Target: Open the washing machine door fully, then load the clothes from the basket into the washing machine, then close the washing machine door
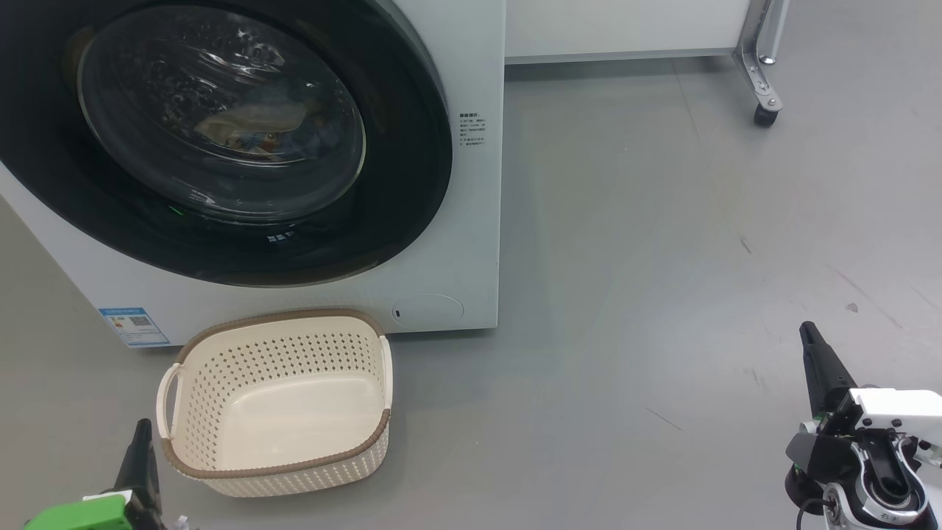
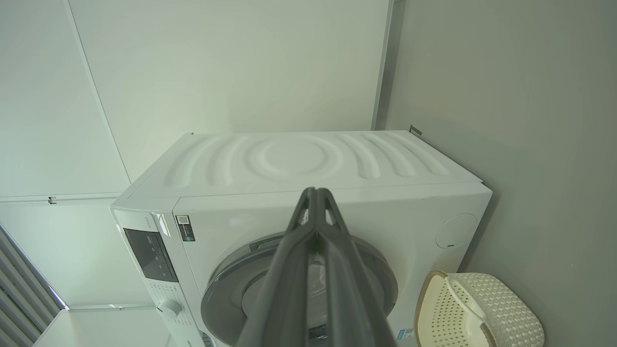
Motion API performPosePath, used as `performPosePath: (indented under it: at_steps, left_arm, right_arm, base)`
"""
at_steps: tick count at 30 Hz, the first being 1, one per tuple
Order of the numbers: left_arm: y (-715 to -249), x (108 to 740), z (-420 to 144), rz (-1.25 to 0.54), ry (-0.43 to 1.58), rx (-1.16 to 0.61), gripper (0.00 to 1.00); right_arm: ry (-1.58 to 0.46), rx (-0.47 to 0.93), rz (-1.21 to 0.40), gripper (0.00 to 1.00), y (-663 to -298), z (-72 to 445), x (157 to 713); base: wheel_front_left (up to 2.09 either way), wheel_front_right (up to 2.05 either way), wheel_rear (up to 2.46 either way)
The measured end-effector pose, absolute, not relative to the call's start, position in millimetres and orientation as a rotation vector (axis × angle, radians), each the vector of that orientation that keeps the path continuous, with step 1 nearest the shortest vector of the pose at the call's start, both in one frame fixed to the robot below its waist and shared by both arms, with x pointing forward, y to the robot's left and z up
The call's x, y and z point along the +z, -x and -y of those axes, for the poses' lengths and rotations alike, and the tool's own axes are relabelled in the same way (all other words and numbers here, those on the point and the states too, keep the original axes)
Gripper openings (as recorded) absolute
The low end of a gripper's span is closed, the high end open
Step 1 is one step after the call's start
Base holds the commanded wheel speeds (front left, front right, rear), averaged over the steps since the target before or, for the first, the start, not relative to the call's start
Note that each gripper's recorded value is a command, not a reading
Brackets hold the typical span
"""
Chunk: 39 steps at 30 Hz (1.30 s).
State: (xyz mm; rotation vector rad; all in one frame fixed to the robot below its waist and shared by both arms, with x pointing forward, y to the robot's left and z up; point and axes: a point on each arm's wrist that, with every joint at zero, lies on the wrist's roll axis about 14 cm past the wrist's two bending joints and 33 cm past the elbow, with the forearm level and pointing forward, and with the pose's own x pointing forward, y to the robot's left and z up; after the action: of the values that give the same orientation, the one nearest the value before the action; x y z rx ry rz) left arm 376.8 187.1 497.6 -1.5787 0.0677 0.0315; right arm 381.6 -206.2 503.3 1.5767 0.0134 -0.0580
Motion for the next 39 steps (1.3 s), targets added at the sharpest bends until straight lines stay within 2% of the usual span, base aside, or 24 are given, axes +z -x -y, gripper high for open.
performPosePath:
  at_steps: [39]
  left_arm:
    - [-376.8, 497.5, -186.7, -0.071, 1.579, 0.029, 0.00]
  right_arm:
    - [-1.577, -0.058, -0.013, 0.00, -381.6, 206.2, 503.3]
  base:
    - [0.00, 0.00, 0.00]
